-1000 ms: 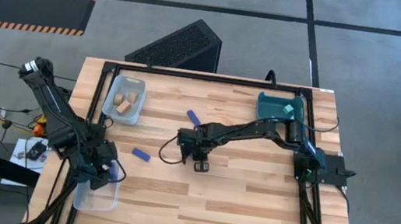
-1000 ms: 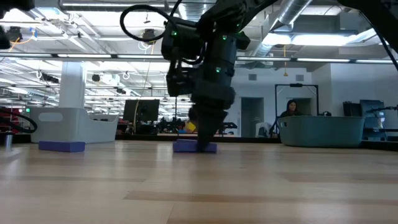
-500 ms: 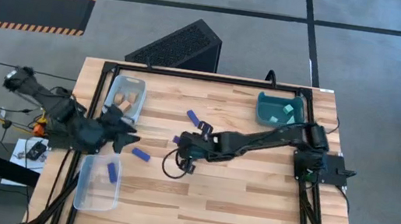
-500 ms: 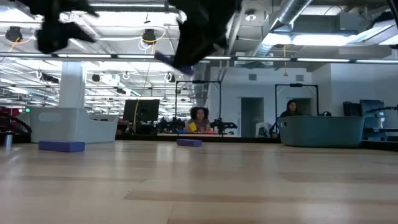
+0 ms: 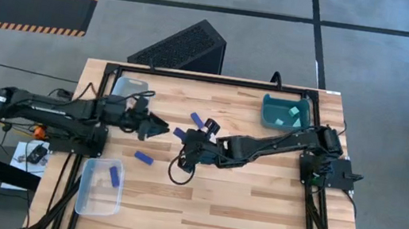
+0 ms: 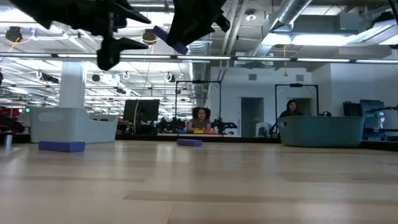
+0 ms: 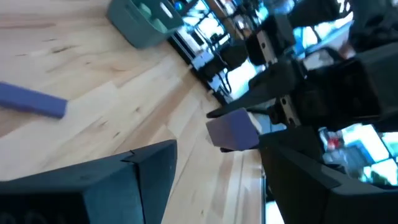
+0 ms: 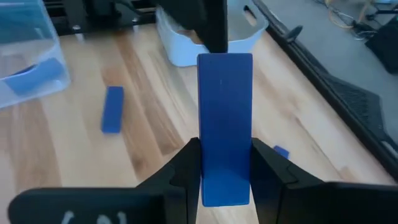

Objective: Sort & place blocks by color
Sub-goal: Put the blue block into the transparent bin

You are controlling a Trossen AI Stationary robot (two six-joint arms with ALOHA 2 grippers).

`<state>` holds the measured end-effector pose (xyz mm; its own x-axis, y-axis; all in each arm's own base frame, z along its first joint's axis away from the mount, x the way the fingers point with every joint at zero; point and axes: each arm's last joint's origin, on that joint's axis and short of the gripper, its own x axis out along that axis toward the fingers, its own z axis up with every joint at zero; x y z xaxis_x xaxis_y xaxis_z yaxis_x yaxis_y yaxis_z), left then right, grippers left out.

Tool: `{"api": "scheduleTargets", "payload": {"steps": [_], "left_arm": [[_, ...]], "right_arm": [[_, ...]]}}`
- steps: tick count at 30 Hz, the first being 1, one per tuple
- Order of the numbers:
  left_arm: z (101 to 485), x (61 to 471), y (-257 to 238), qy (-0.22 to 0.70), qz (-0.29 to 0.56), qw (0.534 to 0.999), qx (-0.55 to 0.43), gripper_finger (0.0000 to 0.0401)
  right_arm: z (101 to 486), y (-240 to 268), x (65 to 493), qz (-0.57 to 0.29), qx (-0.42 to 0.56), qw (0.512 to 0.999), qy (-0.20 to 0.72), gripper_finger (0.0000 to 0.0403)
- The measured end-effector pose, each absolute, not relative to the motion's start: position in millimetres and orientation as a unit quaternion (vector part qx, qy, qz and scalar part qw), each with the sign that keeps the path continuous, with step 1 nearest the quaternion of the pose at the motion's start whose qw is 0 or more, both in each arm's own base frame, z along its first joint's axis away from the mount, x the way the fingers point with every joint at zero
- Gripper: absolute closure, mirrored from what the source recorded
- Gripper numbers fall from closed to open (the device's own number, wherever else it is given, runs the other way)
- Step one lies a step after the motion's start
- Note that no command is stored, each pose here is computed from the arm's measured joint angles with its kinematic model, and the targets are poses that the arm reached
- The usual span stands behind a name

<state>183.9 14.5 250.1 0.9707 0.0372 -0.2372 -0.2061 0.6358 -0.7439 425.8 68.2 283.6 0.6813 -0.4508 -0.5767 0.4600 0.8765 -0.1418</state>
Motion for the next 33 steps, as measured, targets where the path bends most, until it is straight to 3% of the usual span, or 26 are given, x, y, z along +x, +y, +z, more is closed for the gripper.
{"api": "scheduleTargets", "payload": {"steps": [9, 16, 20, 27, 33], "left_arm": [[258.8, 222.6, 28.5, 0.124, 0.006, 0.919, -0.374, 0.0182], [247.7, 239.1, 50.0, 0.159, 0.035, 0.915, -0.368, 0.0192], [239.1, 249.2, 57.5, 0.164, -0.001, 0.91, -0.38, 0.0239], [228.3, 256.9, 64.5, 0.18, -0.052, 0.91, -0.37, 0.0373], [231.7, 252.1, 74.7, 0.165, -0.04, 0.926, -0.336, 0.0372]], "right_arm": [[281.6, 58.7, 423.3, -0.279, 0.023, 0.903, 0.327, 0.0285], [280.2, 58.0, 421.7, -0.282, 0.026, 0.899, 0.335, 0.0285], [279.5, 58.0, 421.6, -0.284, 0.031, 0.898, 0.336, 0.0285], [278.2, 57.3, 420.4, -0.297, 0.021, 0.893, 0.337, 0.0284], [279.7, 58.2, 419.7, -0.316, 0.055, 0.891, 0.321, 0.0271]]}}
